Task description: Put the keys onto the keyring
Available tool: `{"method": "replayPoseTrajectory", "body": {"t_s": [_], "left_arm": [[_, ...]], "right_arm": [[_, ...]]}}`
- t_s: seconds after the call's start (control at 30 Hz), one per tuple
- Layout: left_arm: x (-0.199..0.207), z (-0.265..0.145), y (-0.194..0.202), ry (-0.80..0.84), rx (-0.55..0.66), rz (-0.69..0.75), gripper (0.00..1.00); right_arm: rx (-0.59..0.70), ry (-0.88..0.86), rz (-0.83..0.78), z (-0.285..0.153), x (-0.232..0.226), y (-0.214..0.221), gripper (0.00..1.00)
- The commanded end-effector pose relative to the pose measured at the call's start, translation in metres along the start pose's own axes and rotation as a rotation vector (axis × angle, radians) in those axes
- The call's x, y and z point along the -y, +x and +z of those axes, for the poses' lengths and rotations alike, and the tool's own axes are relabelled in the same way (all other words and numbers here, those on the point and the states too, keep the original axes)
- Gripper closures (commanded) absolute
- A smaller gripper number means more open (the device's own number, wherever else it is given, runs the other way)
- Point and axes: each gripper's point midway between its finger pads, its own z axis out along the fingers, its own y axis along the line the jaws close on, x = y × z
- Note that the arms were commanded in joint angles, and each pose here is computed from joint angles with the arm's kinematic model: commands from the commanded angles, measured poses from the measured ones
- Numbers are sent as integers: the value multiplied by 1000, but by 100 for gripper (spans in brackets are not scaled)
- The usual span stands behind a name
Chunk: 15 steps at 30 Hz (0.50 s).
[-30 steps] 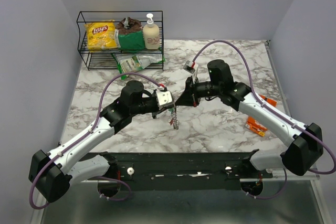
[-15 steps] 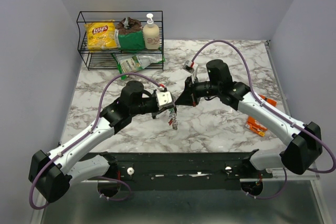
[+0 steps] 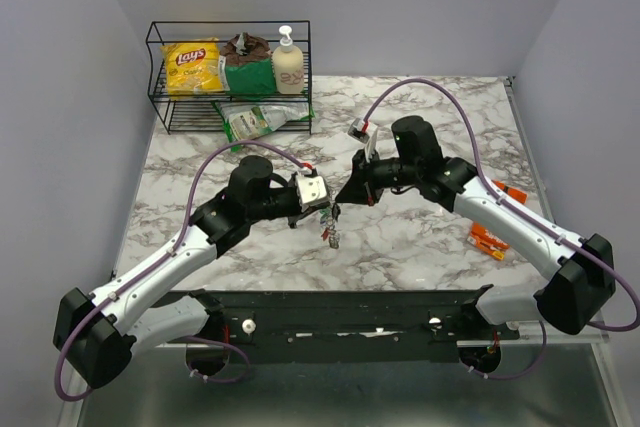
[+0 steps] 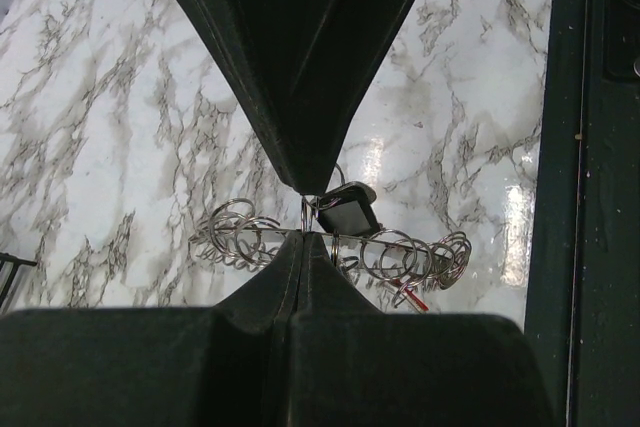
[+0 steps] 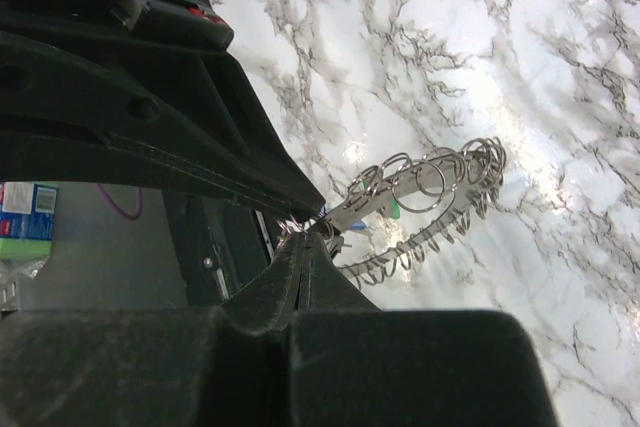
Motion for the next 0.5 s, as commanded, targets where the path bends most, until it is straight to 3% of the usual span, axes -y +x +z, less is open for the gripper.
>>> {"method": "replayPoseTrajectory", "body": {"t_s": [0.0,0.47], "left_arm": [[-3,-4,-22,-17,68,34,100],[3,-7,-31,3,106,35,100]], "right_arm": [[-7,37,-24,-7,1,-1,99],[-4,44,-10,-6,1,0,99]]}}
